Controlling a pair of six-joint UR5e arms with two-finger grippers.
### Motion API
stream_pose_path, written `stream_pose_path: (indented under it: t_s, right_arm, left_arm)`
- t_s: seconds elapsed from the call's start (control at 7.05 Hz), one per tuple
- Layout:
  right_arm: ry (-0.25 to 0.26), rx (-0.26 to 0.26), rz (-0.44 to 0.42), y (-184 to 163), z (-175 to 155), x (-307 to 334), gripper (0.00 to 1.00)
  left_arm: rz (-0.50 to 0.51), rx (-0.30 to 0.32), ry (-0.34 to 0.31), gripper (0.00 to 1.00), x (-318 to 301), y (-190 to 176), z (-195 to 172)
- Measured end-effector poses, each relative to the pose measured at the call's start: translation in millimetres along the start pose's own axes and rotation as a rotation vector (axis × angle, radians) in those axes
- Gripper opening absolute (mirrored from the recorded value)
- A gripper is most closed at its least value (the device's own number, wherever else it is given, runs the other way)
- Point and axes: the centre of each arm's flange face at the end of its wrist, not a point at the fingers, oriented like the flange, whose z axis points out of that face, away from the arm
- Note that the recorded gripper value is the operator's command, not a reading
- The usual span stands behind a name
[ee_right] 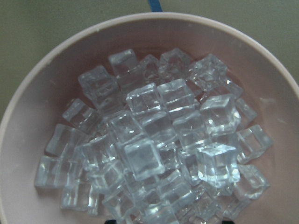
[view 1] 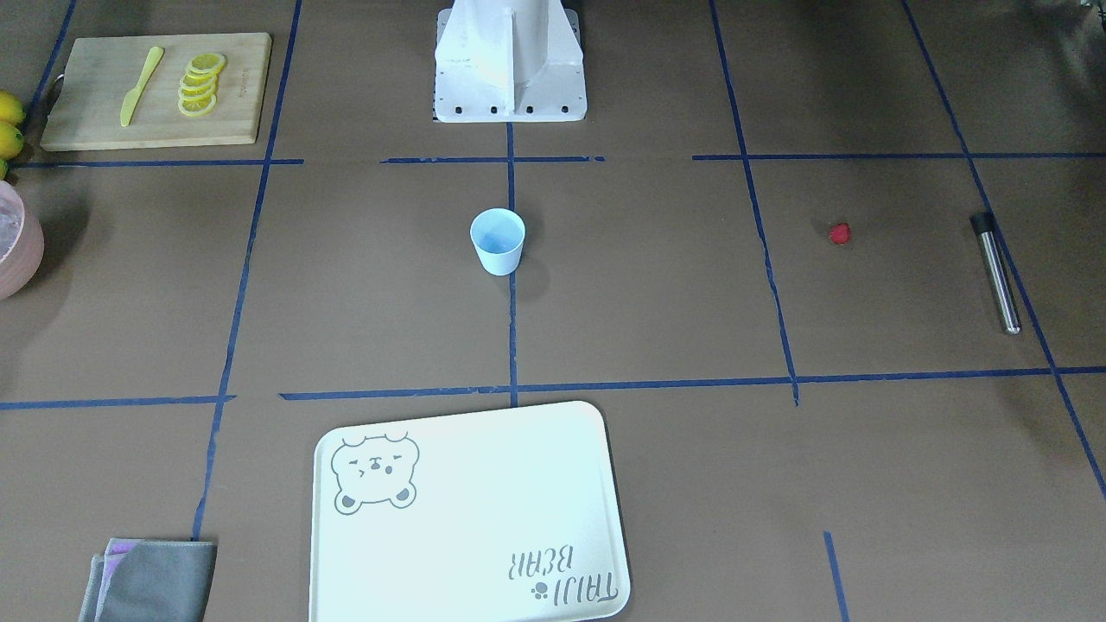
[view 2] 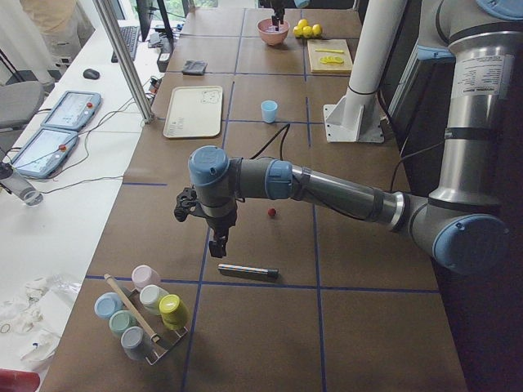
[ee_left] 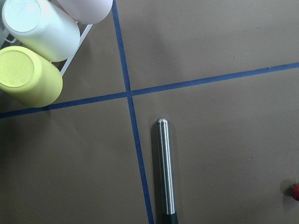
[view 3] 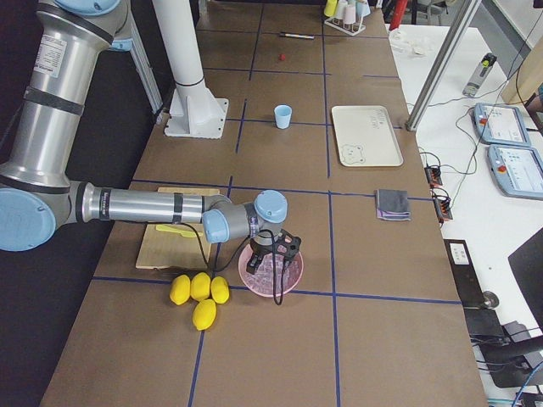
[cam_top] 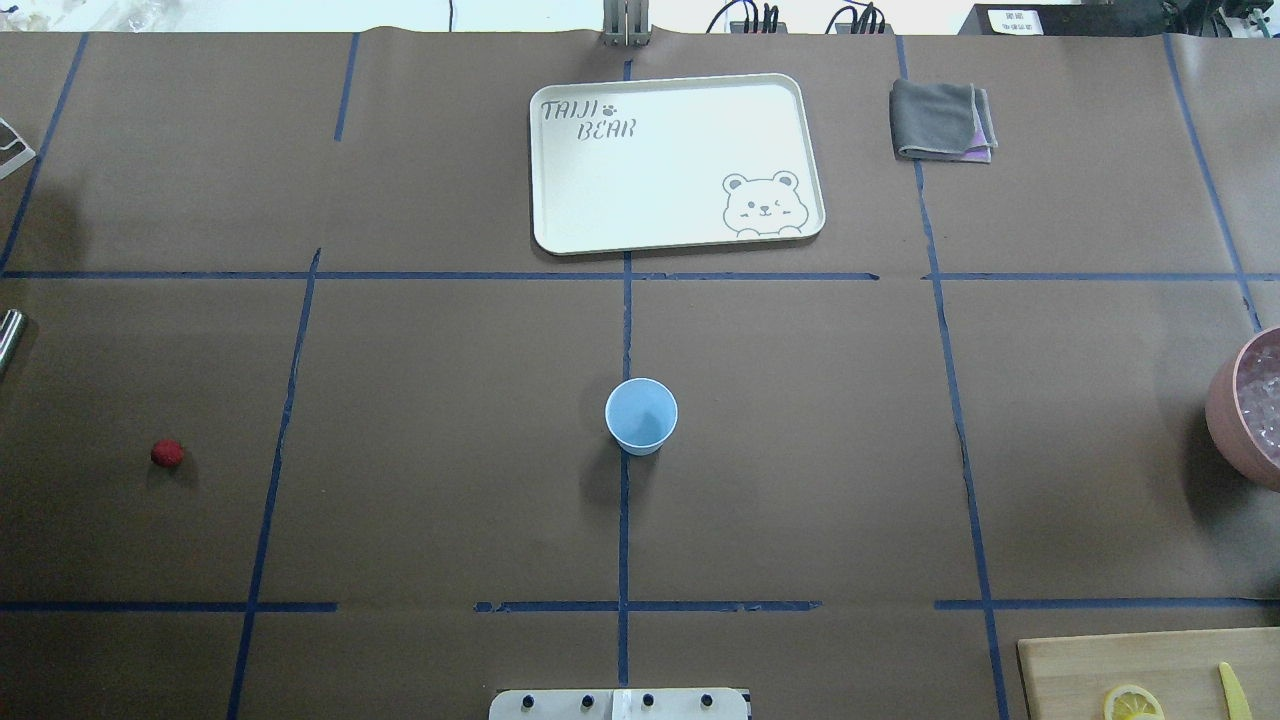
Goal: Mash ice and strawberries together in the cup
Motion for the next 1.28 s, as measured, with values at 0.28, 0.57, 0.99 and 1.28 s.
stream_pose_path:
  t_s: [0.28, 0.57, 0.99, 1.28]
  right_arm:
    - [0.000, -0.003, -0.002, -2.1, 2.0, -2.6, 0.54]
    - [0.002, -0.006, -0.004, -2.2, 3.8, -3.3, 0.21]
    - [0.001, -0.008, -0.007, -2.5, 4.8, -3.9, 0.00]
    - [-0.024, 0.016, -0.041, 0.2, -7.0, -14.0, 0.00]
  left_arm:
    - [0.001, 0.004, -0.002, 1.00, 2.3, -0.3, -2.3]
    - [0.002, 0.006, -0.002, 1.00, 3.3, -0.4, -3.3]
    - [0.003, 0.009, -0.001, 1.00, 4.1, -0.3, -4.6]
    - [0.006, 0.012, -0.002, 1.00, 6.2, 0.6, -6.7]
